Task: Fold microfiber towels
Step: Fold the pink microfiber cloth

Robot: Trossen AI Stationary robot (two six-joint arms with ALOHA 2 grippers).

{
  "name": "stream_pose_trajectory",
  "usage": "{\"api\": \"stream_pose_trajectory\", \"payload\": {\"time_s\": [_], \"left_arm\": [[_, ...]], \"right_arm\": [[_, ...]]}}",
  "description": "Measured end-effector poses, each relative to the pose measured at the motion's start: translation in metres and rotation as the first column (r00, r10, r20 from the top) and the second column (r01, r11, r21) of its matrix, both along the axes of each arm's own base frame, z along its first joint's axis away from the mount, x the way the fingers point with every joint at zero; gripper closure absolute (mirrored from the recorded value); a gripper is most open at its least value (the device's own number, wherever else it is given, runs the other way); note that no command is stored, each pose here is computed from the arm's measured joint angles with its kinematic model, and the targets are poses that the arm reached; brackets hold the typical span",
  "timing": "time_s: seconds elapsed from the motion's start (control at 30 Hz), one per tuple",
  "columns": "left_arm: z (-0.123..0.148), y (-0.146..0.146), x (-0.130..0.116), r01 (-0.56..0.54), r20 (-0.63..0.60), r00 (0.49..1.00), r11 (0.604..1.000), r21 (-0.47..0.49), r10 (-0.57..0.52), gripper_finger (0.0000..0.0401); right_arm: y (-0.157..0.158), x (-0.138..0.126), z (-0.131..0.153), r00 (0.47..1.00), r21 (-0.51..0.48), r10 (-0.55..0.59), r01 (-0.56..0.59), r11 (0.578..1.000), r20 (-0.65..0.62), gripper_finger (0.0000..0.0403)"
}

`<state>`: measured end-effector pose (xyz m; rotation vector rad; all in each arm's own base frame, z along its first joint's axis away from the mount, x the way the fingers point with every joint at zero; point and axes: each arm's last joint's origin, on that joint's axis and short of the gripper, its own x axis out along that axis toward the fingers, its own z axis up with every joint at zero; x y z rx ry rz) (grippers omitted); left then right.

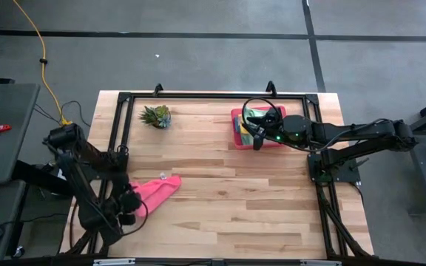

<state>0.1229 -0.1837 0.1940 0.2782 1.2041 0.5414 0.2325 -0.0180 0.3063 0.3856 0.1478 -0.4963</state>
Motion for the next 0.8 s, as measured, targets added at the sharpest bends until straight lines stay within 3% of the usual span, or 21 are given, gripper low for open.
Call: {"api": "stream_pose_trajectory", "payload": {"time_s": [0.17,0.27,0.4,0.47,0.8], "left_arm": [[0.002,0.002,-0.003,-0.080,0.005,0.997,0.997,-0.006,0.080,0.0240],[-0.001,-0.005,-0.002,-0.134,0.060,0.988,0.985,-0.109,0.141,0.0240],[-0.006,-0.022,0.003,-0.128,0.154,0.972,0.948,-0.292,0.178,0.0240],[-0.009,-0.028,0.006,-0.121,0.170,0.968,0.934,-0.337,0.187,0.0240],[-0.040,-0.029,0.015,-0.169,0.078,0.980,0.969,-0.181,0.185,0.0240]], "right_arm": [[0.000,0.000,0.000,1.000,-0.004,-0.013,0.013,1.000,0.000,0.0230],[0.000,0.000,0.000,1.000,-0.005,-0.016,0.016,1.000,-0.001,0.0230],[0.000,0.001,-0.002,1.000,-0.005,-0.016,0.015,1.000,-0.014,0.0230],[-0.001,0.003,-0.004,1.000,-0.005,-0.016,0.015,1.000,-0.020,0.0230],[-0.001,0.015,-0.018,0.997,0.038,-0.020,0.023,0.999,-0.068,0.0230]]}}
